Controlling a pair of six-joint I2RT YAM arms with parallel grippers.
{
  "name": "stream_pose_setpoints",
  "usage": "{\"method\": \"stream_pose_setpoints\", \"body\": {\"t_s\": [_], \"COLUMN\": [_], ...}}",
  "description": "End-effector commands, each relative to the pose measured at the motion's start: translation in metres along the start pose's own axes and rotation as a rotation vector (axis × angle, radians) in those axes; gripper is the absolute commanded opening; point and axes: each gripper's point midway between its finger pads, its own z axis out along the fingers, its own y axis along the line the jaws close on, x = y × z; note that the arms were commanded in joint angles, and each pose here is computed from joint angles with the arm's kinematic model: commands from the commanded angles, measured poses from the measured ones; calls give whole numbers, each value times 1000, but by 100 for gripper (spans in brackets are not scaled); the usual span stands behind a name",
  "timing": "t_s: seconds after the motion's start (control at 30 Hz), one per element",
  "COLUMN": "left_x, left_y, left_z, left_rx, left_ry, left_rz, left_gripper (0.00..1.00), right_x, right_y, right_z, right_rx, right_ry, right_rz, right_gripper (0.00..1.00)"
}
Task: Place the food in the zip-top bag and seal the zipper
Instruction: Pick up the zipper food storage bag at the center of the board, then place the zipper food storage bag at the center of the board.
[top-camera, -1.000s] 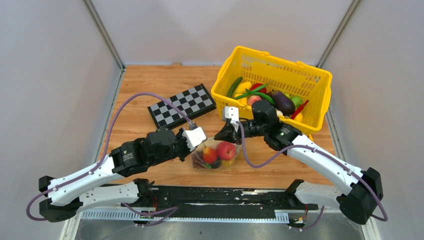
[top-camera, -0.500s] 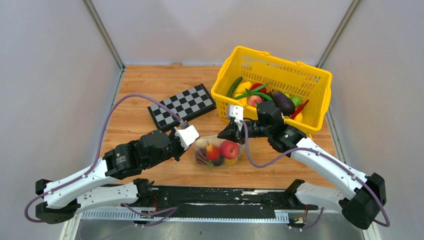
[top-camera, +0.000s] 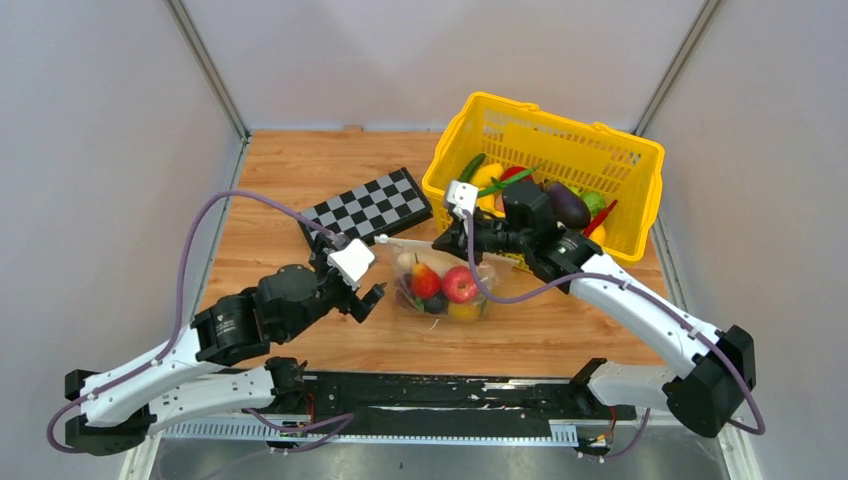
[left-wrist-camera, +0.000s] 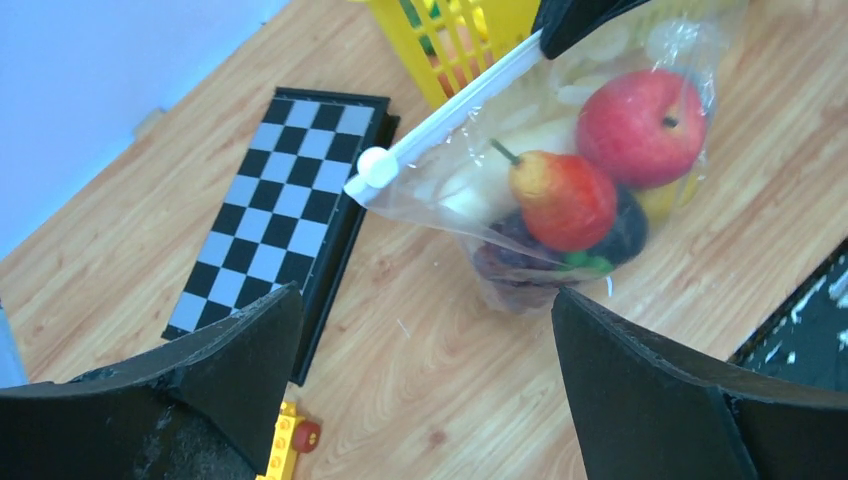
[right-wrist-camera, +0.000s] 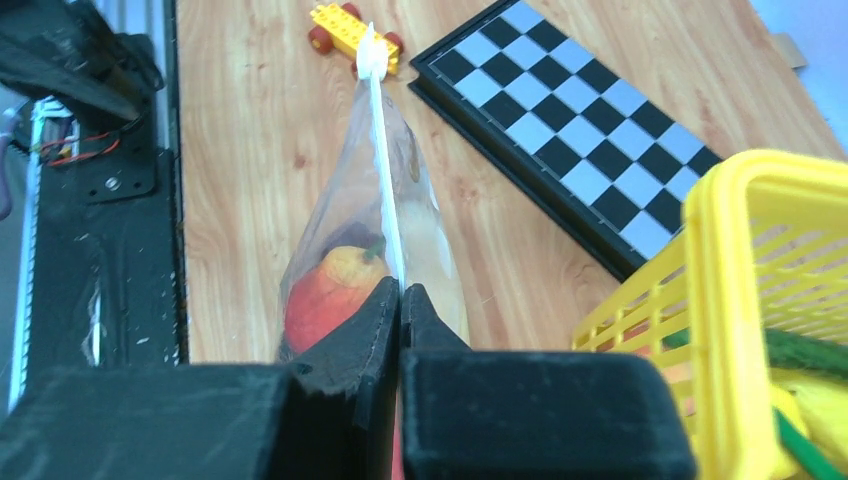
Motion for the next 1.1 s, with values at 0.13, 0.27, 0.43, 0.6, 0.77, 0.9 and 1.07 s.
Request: {"method": "stream_pose_setpoints", "body": {"t_s": [0.13, 0.27, 0.43, 0.6, 0.77, 0.9, 1.07], "left_x": [-32, -29, -25, -22, -17, -13, -6], "left_y": [37, 50, 66, 69, 65, 61, 54], "left_z": [-19, -30, -42, -41, -33, -27, -15], "left_rx": [-178, -240, -312, -338, -342, -341, -337], "left_ry": [-181, -224, -261, -244, -209, -186, -148], "left_rz": [-196, -259, -315, -319, -308, -303, -297], "left_gripper": [100, 100, 100, 100, 100, 100, 100], "right_x": [-74, -40, 24, 24, -7, 8, 36], "right_y": [-44, 2, 74, 108, 104, 71, 58], "right_z": [7, 18, 31, 24, 4, 5, 29], "right_rx": [95, -108, -316, -383, -310, -80, -17], "right_ry": [-68, -26, 56, 4, -112, -62, 47], "right_rz": [-145, -161, -86, 14, -42, 50, 190], "right_gripper": [0, 3, 16, 36, 44, 51, 52]}}
